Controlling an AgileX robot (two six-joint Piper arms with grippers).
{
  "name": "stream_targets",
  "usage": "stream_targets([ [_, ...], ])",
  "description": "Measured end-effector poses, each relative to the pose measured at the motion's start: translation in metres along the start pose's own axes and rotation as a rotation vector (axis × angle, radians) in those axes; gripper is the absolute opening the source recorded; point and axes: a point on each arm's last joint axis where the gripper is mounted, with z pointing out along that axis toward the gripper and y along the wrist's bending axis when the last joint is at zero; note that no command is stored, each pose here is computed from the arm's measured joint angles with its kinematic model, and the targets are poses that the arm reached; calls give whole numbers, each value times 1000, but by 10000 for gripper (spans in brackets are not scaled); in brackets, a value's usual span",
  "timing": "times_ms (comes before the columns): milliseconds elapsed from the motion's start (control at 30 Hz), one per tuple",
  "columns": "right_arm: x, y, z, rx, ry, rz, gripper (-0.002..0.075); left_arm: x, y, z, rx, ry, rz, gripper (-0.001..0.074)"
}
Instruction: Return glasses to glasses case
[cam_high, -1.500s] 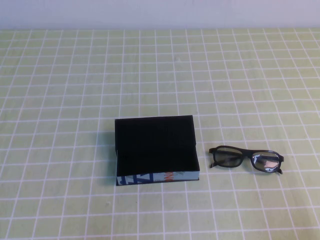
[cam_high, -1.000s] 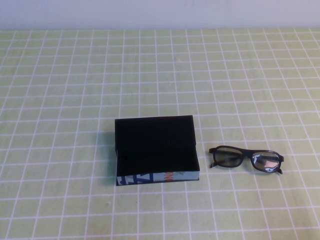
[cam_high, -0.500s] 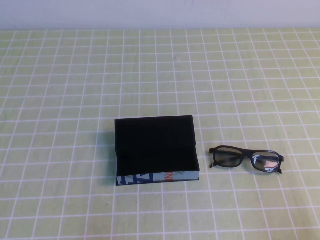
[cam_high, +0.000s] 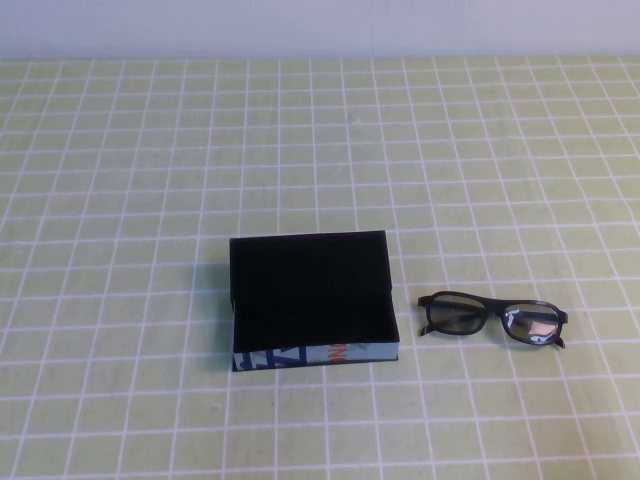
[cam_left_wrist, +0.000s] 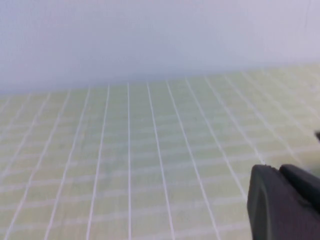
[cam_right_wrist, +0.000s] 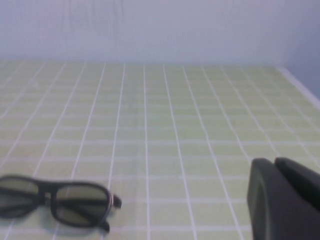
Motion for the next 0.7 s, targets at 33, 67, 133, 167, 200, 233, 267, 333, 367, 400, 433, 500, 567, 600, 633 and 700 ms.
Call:
stream_targets([
  [33,-4,0,0,2,-40,0,-18,-5,0,0,-4,-58,-8,-3],
  [67,-7,0,0,5,-83,0,-18,-11,1,-1,-7,-120,-15,-3],
  [133,-16,-1,-1,10,-176,0,-18,-22,1,-3,-12,-247,-37,-3],
  [167,-19,-1,-2,13,-212,0,-18,-26,2,-4,-13,-292,-42,-3],
  [200,-23,-1,-3,15,-254,0,-18,-30,2,-5,-14,-340,-46,-3],
  [233,-26,-2,-4,17,-291,0,-18,-33,2,-6,-16,-377,-48,-3],
  [267,-28,-2,-4,19,-313,0,-18,-35,2,-7,-16,-399,-50,-3],
  [333,-31,-2,-5,21,-349,0,-18,-37,2,-8,-17,-424,-52,-3],
  [367,-32,-2,-6,21,-354,0,-18,-38,2,-8,-17,-429,-52,-3],
  [400,-32,-2,-6,21,-361,0,-18,-38,2,-8,-17,-434,-52,-3],
  [433,-33,-2,-6,22,-370,0,-18,-38,2,-8,-17,-434,-52,-3],
  [500,-34,-2,-7,23,-386,0,-18,-39,3,-9,-18,-449,-52,-3],
  [567,-37,-2,-8,26,-428,7,-18,-43,3,-11,-16,-496,-64,-3],
  [600,-41,-3,-10,29,-470,7,-18,-46,3,-13,-16,-535,-70,-3],
  [633,-45,-3,-12,32,-526,7,-18,-50,3,-15,-14,-580,-80,-3],
  [700,-57,-4,-20,39,-675,17,-18,-58,4,-21,-7,-692,-105,-3],
])
